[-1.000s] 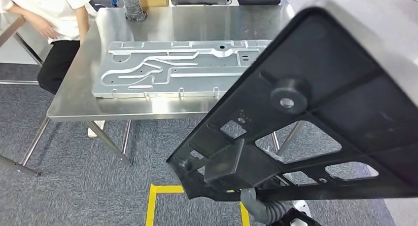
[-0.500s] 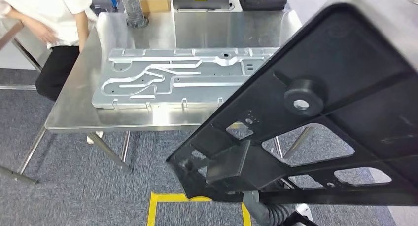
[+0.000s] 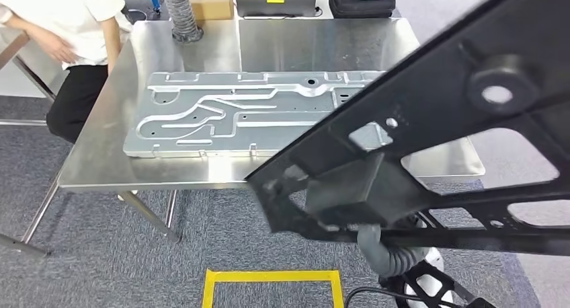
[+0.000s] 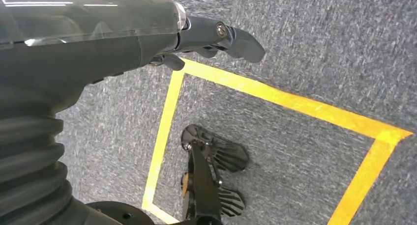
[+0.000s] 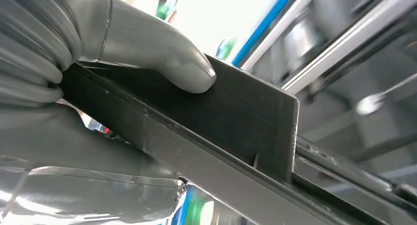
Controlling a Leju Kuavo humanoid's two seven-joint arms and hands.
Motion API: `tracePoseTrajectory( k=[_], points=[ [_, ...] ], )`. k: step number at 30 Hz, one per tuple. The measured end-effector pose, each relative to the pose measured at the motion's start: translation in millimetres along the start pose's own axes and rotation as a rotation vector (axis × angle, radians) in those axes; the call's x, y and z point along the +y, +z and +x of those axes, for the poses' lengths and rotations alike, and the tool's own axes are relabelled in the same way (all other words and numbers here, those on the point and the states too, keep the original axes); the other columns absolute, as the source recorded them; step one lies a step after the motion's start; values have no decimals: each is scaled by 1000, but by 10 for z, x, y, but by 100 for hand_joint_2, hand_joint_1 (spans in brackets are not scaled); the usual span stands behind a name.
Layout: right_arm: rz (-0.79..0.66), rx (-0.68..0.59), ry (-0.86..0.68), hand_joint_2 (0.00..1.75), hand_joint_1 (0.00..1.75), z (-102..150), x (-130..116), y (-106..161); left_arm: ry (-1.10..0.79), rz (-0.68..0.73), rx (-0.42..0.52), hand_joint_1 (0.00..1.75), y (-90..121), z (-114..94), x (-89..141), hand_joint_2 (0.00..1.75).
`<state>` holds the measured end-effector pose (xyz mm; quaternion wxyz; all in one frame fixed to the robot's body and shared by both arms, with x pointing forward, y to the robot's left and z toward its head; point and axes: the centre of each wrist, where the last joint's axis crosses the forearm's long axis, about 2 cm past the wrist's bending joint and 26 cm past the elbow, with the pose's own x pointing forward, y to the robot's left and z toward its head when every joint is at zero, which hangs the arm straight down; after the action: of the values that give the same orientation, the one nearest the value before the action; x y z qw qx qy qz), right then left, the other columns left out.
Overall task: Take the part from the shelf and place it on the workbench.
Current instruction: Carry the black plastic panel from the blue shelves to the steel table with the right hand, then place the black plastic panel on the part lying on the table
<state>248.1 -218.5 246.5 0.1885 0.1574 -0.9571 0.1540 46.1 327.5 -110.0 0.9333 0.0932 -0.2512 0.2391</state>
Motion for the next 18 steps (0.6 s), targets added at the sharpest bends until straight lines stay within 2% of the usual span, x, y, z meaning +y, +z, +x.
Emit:
tracePoseTrajectory(
  k=[5,8,14,18],
  points=[
    [-78,201,745,175,175,-437,-601,-236,15,9,-12,0,1,-2,-2,175],
    [-74,373,1052,175,175,-741,-948,-468,15,8,-15,0,3,-7,4,175],
    [38,586,1496,175,175,-1178,-1431,-1066,8,0,-19,0,-6,13,14,175],
    [214,629,1584,175,175,-1424,-1505,-1426,4,1,-18,0,-14,29,22,175]
  ],
)
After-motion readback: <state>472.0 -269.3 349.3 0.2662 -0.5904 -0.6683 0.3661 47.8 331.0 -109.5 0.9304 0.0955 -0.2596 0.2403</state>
